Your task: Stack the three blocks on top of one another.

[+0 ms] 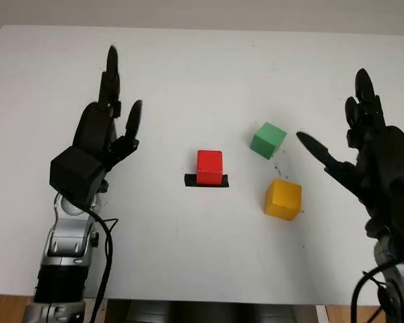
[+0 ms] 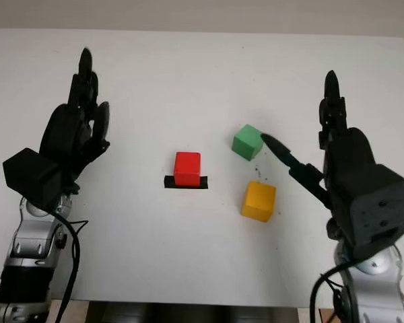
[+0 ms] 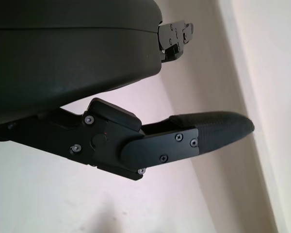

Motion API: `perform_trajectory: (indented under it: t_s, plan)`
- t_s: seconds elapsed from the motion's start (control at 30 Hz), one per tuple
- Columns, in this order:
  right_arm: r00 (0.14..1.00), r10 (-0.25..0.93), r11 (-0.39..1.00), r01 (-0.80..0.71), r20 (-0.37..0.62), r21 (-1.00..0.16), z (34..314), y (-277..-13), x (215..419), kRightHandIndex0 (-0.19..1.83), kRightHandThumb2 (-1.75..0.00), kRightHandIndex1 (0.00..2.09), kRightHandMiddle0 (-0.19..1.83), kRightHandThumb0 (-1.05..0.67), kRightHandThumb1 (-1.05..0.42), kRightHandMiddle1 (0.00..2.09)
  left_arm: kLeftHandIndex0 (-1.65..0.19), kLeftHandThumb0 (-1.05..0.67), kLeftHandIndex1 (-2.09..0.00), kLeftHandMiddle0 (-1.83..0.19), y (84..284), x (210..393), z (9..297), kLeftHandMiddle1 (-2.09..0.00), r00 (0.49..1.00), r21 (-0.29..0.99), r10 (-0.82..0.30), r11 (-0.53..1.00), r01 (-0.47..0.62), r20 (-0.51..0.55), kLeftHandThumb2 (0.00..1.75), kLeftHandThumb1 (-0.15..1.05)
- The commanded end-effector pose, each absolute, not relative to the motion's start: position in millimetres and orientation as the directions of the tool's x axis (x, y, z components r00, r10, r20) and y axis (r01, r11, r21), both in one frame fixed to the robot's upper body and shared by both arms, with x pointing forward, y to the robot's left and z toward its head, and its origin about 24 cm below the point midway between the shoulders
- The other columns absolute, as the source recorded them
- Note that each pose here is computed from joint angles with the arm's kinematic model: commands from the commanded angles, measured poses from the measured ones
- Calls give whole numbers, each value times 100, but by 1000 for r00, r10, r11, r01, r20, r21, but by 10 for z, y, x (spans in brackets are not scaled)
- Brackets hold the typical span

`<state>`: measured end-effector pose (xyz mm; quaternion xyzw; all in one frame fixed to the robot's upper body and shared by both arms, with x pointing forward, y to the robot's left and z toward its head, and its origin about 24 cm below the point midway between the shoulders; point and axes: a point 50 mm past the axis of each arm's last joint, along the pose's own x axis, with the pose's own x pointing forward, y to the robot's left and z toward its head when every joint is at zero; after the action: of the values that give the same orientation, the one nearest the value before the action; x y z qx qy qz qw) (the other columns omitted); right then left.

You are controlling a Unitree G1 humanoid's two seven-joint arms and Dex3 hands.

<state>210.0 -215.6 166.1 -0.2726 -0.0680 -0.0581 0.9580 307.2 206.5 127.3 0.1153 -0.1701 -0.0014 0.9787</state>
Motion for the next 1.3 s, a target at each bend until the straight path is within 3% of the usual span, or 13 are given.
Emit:
perform_trajectory:
  t_s: [0.0, 0.13, 0.43, 0.73, 1.27]
  plan:
    - [990, -41, 786, 117, 138, -607, 1673, -2137, 1992, -3, -4, 7, 11, -59, -87, 10, 19, -85, -1, 19, 2136, 3040, 1204, -1, 949, 197, -13, 979, -53, 316, 69, 105]
    - [996, -14, 674, 72, 84, -735, 1676, -2109, 1852, -2, -4, 7, 18, -55, -84, 10, 18, -84, -3, 19, 2208, 3008, 1135, 0, 954, 161, 33, 983, -85, 299, 68, 105]
    - [999, 50, 581, -43, -17, -813, 1580, -2087, 1746, -2, -5, 6, 22, -60, -82, 6, 17, -82, -5, 19, 2281, 2989, 1110, 0, 951, 180, 55, 977, -114, 305, 70, 105]
    - [995, 40, 565, -98, -91, -819, 1370, -2089, 1870, -4, -5, 5, 21, -53, -81, 5, 18, -83, -5, 19, 2253, 2983, 1096, -1, 953, 176, 54, 978, -110, 298, 68, 105]
    - [999, -10, 598, -36, -53, -801, 1117, -2189, 2030, 3, -6, 6, 32, -51, -85, 7, 19, -79, -4, 19, 2189, 2956, 1093, -3, 953, 160, 31, 984, -83, 300, 68, 105]
